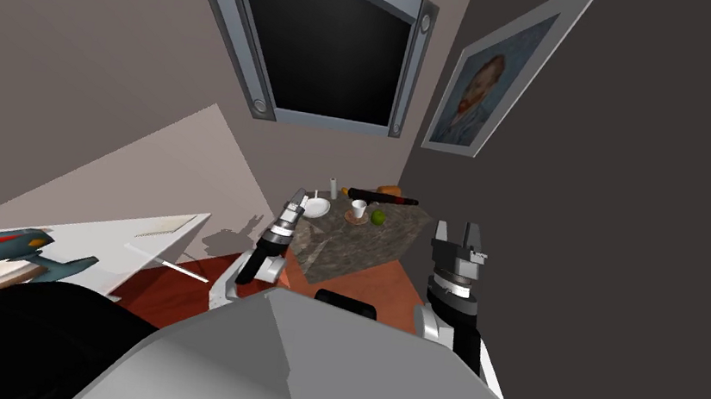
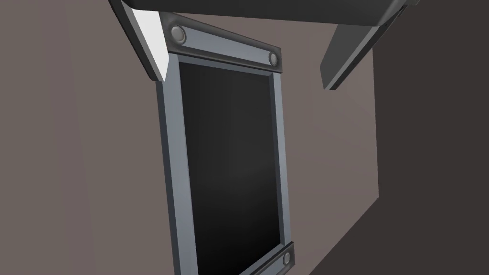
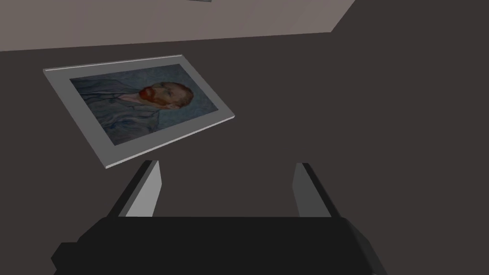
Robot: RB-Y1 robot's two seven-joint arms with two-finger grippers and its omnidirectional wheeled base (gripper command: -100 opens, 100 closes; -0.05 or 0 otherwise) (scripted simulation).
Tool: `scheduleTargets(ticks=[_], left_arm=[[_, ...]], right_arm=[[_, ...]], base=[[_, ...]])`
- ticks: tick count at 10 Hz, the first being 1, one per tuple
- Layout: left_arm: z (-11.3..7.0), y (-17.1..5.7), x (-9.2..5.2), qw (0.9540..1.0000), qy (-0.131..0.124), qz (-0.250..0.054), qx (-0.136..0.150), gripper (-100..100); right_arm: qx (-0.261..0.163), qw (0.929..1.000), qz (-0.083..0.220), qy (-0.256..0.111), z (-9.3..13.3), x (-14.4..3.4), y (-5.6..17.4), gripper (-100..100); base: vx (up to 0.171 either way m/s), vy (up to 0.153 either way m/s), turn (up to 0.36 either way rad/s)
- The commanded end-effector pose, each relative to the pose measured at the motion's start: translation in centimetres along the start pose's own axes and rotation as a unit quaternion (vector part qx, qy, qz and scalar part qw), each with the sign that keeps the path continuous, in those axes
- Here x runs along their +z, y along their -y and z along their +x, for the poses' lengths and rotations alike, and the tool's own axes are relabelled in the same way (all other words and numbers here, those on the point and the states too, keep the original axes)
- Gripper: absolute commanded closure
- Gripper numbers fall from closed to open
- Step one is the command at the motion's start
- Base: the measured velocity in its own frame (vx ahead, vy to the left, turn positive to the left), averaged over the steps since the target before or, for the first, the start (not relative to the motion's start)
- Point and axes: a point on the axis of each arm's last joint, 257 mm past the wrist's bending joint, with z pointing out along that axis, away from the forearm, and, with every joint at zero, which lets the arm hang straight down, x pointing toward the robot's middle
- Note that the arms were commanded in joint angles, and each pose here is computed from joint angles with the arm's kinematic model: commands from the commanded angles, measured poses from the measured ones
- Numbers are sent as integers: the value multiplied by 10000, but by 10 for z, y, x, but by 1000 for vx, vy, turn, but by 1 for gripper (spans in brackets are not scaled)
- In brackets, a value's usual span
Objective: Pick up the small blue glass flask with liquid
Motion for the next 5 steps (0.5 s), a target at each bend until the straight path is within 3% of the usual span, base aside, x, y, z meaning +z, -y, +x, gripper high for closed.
scheduleTargets(ticks=[1, 3, 5], left_arm=[[1, -11, 1, 9998, -188, -90, 45, -100], [2, -31, 2, 9986, -430, -294, 84, -100], [2, -43, 1, 9970, -637, -396, 174, -100]], right_arm=[[0, 10000, 0, 0, 0, 0, 0, 0], [0, 10000, -1, 0, 0, 0, 0, 0], [0, 10000, 0, 0, 0, 0, 0, 0]], base=[[-40, 42, -112], [-50, 80, -243], [-57, 51, -113]])
